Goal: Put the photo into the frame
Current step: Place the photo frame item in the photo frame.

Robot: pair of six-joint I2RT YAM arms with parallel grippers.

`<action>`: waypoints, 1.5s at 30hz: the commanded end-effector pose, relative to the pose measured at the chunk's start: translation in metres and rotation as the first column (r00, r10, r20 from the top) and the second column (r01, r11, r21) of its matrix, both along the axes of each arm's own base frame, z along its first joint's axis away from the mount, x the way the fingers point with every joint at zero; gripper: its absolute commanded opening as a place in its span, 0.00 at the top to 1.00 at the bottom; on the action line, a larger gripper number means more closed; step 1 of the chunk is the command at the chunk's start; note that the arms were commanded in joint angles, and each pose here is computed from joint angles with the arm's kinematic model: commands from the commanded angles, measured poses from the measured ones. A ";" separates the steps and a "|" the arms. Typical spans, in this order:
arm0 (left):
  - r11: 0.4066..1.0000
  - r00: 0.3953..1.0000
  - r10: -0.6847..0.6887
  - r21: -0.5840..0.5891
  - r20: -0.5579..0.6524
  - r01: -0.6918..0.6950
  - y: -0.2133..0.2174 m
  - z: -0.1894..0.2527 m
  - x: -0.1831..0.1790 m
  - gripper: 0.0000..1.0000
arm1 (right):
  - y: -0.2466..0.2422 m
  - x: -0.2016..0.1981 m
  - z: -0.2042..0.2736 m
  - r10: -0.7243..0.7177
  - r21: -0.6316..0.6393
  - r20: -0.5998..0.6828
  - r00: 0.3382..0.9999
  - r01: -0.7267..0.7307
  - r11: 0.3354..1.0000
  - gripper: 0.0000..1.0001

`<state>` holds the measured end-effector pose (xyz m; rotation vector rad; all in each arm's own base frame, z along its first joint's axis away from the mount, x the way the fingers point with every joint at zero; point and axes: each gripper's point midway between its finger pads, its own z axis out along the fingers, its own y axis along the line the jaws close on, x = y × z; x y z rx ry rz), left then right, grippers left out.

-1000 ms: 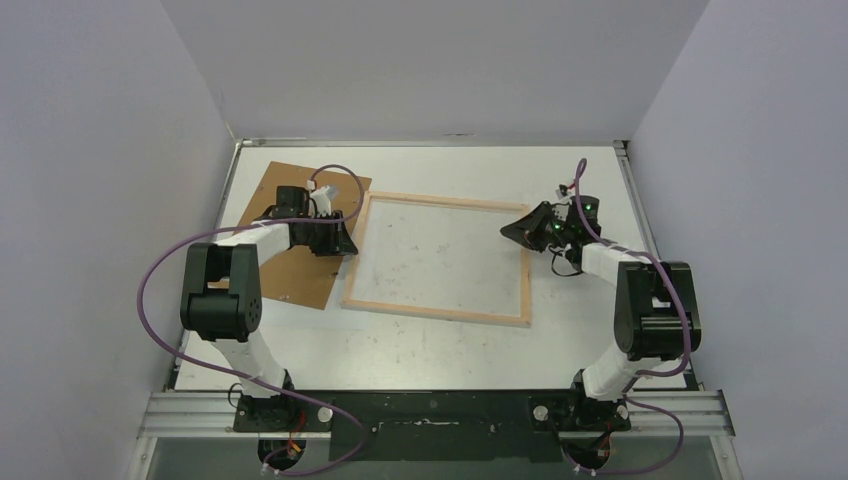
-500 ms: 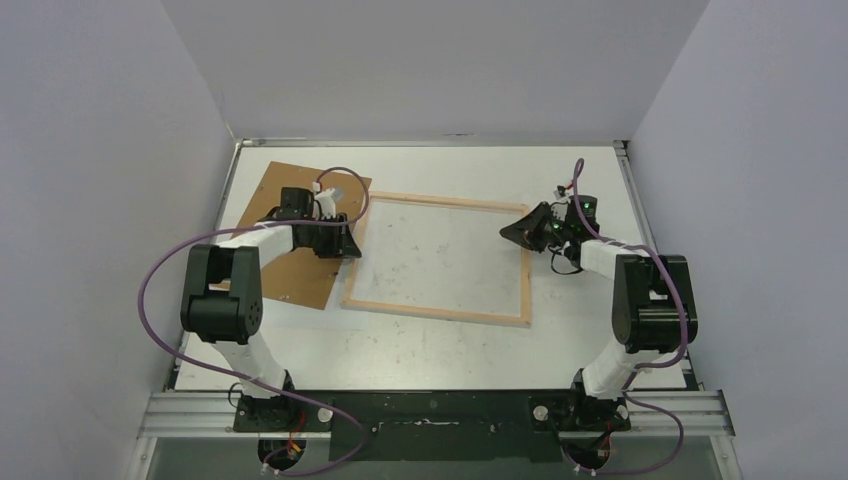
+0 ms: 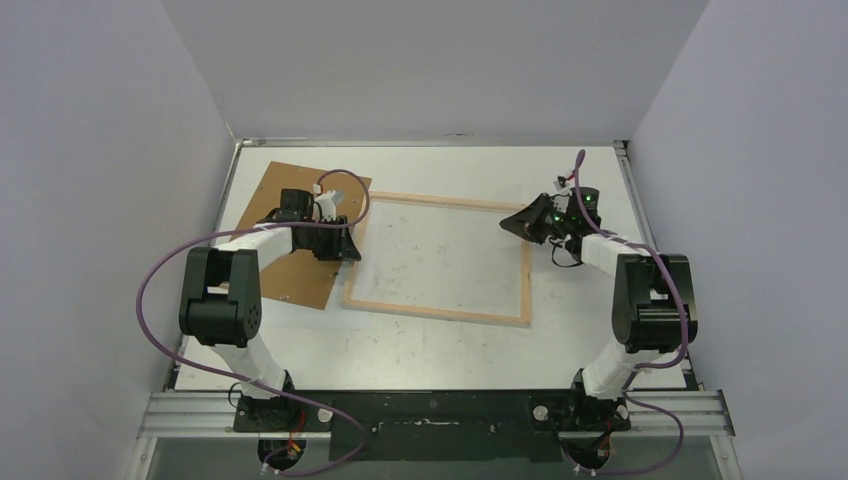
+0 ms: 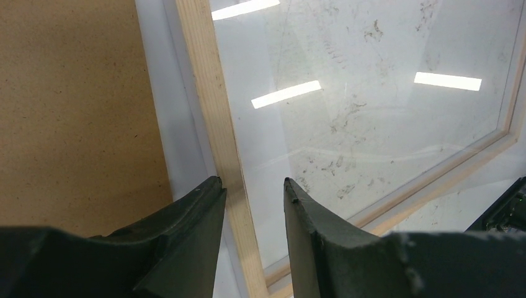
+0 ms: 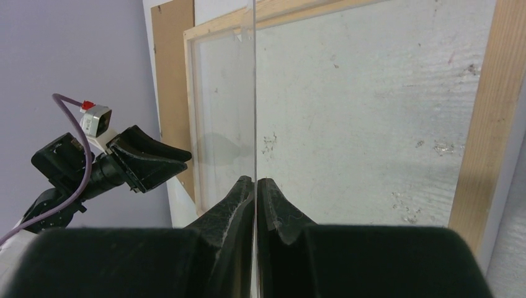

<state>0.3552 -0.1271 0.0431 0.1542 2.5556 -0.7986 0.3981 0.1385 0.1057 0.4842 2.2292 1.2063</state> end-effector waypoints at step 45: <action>1.000 0.998 -0.010 0.015 0.058 0.009 0.009 0.038 0.009 0.54 | 0.004 0.020 0.011 0.100 -0.049 0.117 0.988 -0.095 0.994 0.95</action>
